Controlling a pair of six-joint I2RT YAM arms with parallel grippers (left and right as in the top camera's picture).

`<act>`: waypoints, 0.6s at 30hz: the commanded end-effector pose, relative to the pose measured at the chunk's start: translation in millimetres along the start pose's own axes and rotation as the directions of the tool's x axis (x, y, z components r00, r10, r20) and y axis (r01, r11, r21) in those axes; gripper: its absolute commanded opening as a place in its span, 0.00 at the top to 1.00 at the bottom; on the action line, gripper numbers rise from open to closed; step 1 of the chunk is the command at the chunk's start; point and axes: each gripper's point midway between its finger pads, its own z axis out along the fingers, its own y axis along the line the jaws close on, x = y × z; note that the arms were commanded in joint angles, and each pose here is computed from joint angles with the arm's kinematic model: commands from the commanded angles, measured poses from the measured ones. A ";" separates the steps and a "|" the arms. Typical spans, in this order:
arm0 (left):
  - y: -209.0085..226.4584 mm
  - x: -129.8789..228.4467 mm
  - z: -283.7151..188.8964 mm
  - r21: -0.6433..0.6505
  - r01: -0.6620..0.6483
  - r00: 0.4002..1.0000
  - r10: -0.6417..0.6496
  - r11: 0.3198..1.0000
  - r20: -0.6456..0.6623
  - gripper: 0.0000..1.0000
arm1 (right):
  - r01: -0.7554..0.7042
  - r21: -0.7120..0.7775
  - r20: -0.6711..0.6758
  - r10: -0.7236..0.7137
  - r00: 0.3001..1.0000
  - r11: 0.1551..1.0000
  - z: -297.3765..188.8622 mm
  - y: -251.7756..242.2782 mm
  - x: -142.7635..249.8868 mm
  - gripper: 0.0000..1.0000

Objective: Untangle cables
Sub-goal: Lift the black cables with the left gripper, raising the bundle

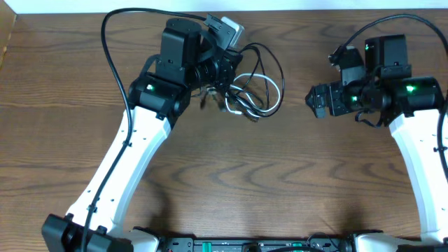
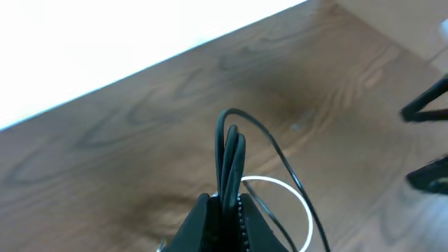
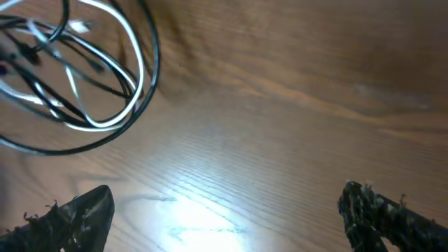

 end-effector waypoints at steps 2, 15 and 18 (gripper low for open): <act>-35.9 -34.9 -21.3 0.136 -0.017 0.994 0.002 0.991 0.109 0.93 | -0.006 -0.063 -0.007 0.006 1.000 0.998 10.2 9.5 5.7 0.01; -6.2 -30.7 -16.7 -0.050 0.020 0.999 -0.018 0.999 0.034 0.93 | 0.045 -0.300 0.029 -0.039 0.999 0.953 13.9 49.7 4.2 0.01; -10.6 -35.8 -12.8 -0.032 0.008 0.999 -0.007 0.999 0.054 0.93 | 0.066 -0.307 0.029 -0.060 0.998 0.949 15.1 55.8 5.2 0.01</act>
